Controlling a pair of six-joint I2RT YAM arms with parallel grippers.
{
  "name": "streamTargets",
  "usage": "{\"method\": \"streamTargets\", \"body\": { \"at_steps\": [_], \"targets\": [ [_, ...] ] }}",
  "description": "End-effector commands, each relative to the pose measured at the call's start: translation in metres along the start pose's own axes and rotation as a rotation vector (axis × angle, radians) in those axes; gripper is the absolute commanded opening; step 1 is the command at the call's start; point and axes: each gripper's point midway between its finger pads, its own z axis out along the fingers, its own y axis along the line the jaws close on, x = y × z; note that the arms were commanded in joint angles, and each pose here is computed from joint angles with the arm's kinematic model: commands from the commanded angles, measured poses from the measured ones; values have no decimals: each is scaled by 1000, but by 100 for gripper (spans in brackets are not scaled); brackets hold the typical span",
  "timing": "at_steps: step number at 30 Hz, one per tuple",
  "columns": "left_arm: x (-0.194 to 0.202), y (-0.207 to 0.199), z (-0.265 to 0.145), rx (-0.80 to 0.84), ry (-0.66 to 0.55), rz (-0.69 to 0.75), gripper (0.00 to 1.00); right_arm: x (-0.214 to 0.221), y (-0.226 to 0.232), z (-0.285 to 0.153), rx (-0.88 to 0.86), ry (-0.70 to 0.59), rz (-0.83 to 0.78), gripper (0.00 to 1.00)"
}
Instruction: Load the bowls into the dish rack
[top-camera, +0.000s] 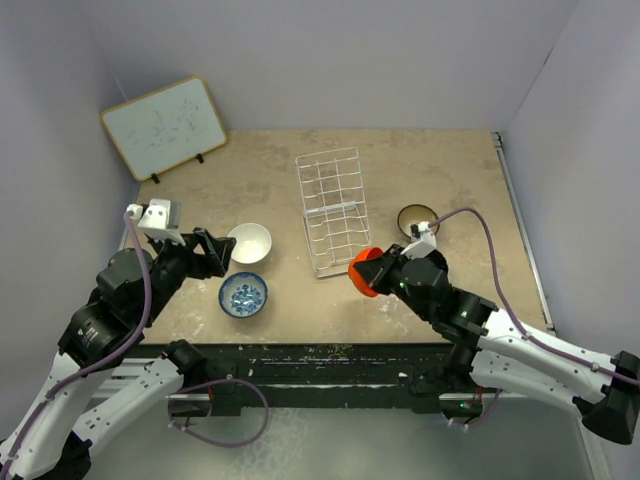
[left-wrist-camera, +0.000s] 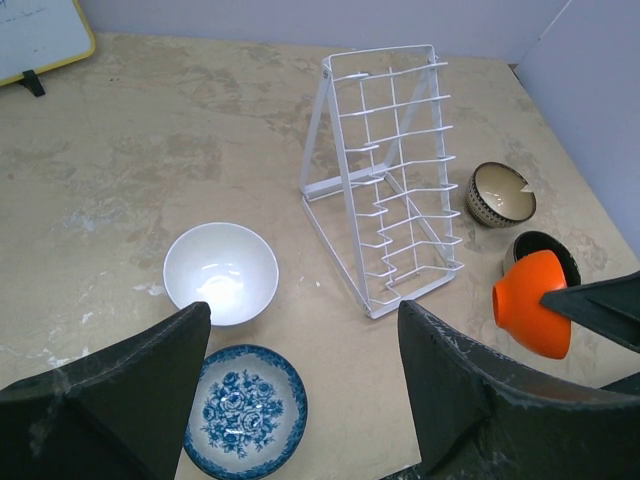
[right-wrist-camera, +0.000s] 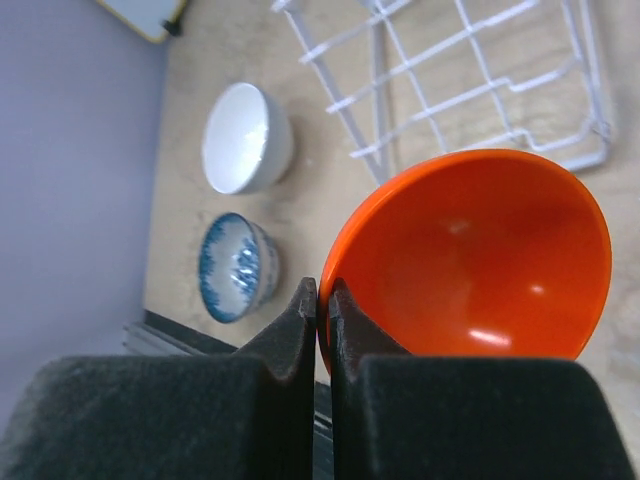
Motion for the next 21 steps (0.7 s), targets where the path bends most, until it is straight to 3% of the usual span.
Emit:
{"method": "streamTargets", "body": {
  "at_steps": [1,8,14,21],
  "targets": [
    [-23,-7,-5,22,-57,-3,79,-35,59,3,-261,-167,111,0],
    [-28,-8,-6,25,-58,1,79,-63,72,2,-420,-373,236,0],
    [-25,-7,-1,12,-43,13,79,-61,70,4,-483,-418,284,0],
    [-29,-11,4,20,-42,21,79,-60,50,14,-323,-404,261,0]
  ]
}}
